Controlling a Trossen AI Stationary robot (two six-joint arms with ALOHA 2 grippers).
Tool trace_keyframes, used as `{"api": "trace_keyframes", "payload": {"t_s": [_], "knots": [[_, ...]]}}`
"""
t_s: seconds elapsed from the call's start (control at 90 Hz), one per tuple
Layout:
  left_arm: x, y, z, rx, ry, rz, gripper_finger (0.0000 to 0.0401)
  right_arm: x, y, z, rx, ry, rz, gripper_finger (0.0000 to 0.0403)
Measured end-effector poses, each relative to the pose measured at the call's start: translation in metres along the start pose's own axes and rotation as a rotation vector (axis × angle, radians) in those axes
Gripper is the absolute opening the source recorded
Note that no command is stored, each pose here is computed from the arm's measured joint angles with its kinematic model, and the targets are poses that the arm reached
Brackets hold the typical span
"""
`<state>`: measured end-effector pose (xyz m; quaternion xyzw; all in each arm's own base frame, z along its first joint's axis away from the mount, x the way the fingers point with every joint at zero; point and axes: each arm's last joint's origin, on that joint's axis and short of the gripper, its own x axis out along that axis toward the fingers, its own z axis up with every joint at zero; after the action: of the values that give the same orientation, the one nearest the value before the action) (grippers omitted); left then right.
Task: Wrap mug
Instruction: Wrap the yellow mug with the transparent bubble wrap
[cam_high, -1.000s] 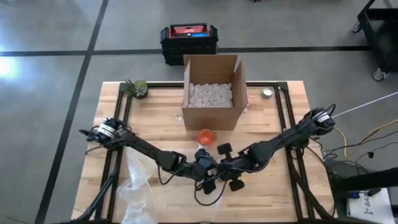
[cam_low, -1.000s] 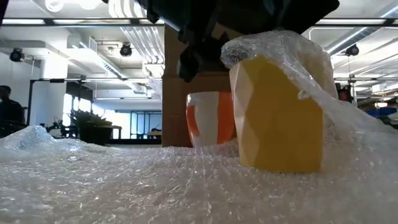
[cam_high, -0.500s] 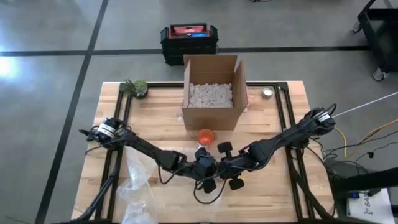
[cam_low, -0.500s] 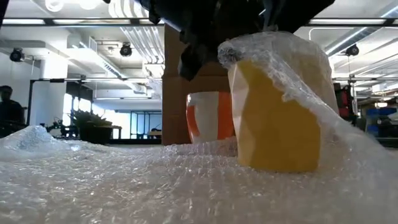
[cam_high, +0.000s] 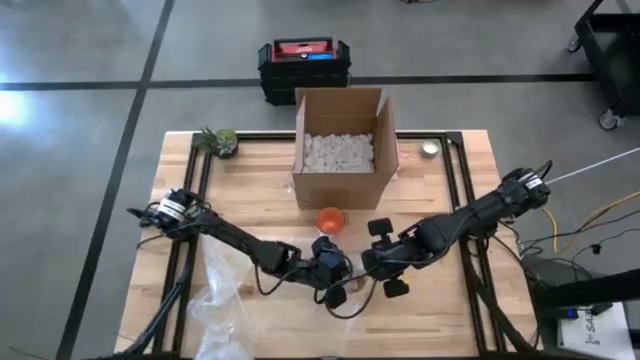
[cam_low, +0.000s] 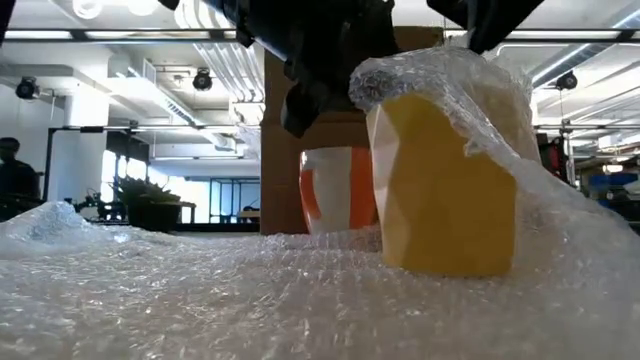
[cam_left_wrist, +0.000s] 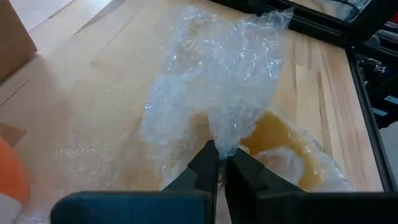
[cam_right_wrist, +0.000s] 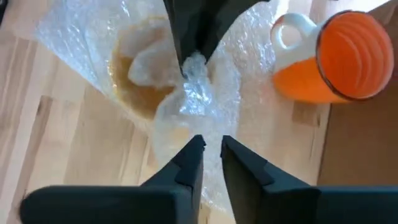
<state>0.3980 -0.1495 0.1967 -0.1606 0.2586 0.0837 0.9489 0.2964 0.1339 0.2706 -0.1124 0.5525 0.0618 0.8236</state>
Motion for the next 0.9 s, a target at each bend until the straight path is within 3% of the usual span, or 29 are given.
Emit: {"api": "trace_keyframes", "payload": {"t_s": [0.156,0.267,0.478,0.7,0.9], "knots": [[0.000,0.000,0.000,-0.001,-0.001,-0.002,0.0000,0.021,0.005,0.007,-0.050,-0.111,0.013,0.0103],[0.000,0.000,0.000,-0.001,-0.001,-0.003,0.0000,0.049,0.008,0.005,-0.075,-0.099,0.009,0.0105],[-0.001,-0.001,0.000,-0.001,-0.001,-0.008,0.0000,0.087,0.013,-0.002,-0.086,-0.007,-0.009,0.0065],[-0.006,-0.004,0.004,-0.006,0.024,-0.073,0.0003,0.091,0.016,0.002,-0.112,-0.049,0.009,0.0008],[-0.019,-0.009,0.013,0.008,0.026,-0.092,0.0001,0.091,0.016,0.003,-0.113,-0.061,0.012,0.0006]]}}
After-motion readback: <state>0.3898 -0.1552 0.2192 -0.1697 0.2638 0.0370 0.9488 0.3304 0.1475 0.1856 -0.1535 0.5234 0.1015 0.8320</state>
